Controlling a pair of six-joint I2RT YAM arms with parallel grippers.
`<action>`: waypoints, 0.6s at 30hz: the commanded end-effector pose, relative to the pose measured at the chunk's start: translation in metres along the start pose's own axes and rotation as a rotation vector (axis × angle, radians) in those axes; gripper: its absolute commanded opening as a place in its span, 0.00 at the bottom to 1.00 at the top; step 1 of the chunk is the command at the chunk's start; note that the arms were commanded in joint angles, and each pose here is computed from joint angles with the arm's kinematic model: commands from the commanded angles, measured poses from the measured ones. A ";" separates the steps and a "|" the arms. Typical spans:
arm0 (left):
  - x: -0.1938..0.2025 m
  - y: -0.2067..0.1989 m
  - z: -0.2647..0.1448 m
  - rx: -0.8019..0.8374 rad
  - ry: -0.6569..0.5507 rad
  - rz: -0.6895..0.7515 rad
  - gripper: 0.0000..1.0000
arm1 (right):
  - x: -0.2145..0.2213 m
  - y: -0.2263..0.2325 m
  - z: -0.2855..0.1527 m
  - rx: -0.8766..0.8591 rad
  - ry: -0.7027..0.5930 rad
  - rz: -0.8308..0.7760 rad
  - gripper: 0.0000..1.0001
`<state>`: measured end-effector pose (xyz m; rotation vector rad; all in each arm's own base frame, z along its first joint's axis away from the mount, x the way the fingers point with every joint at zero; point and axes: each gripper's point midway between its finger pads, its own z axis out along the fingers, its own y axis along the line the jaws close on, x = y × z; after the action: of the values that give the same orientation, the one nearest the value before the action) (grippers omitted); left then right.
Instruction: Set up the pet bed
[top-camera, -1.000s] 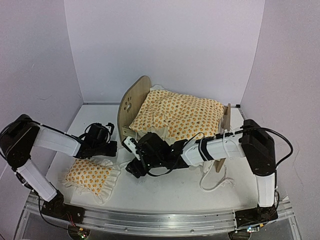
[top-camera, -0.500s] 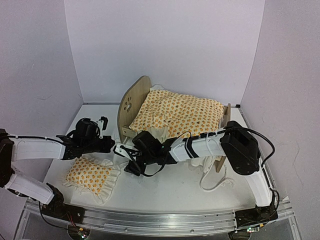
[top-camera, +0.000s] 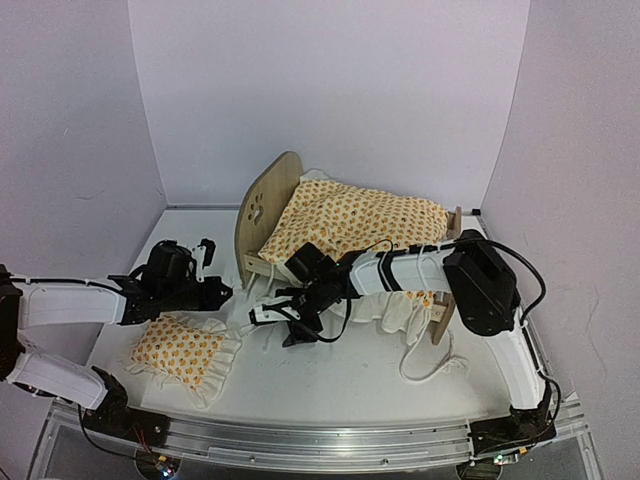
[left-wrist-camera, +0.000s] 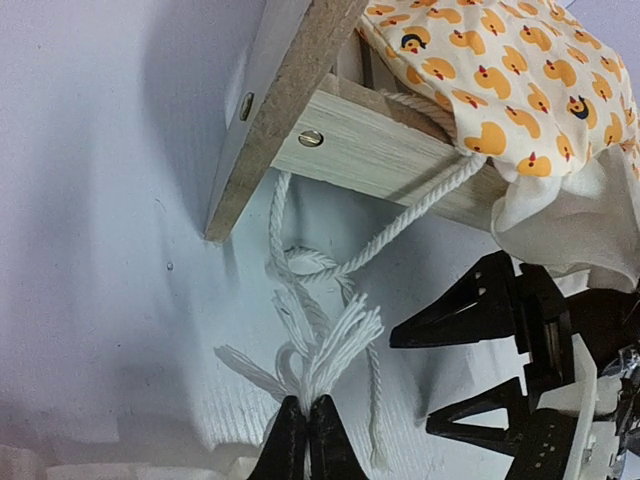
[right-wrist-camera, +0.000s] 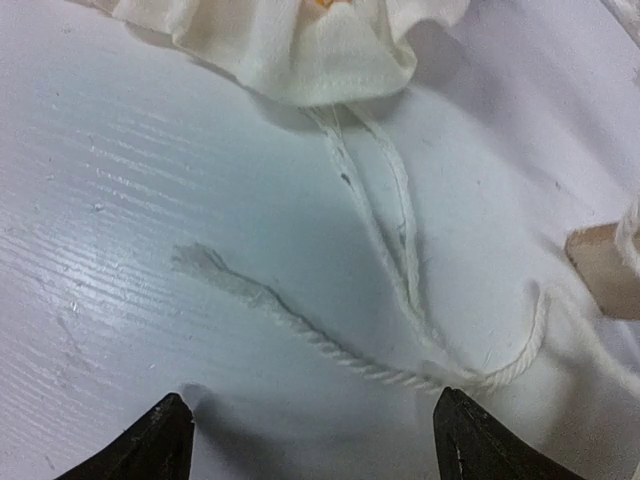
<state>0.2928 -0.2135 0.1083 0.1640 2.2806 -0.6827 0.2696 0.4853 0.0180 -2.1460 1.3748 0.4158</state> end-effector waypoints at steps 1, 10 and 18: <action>-0.005 -0.010 -0.007 0.054 -0.033 -0.031 0.00 | -0.023 -0.017 0.006 -0.018 -0.088 -0.124 0.84; -0.005 -0.003 -0.019 0.035 -0.077 -0.078 0.00 | -0.016 -0.009 0.035 -0.108 -0.100 -0.054 0.76; -0.007 -0.006 -0.021 0.046 -0.079 -0.083 0.00 | -0.007 -0.013 0.057 -0.141 -0.068 0.135 0.59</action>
<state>0.2775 -0.2045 0.1133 0.0786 2.2618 -0.7469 0.2784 0.5369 0.0116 -2.1441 1.2914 0.6194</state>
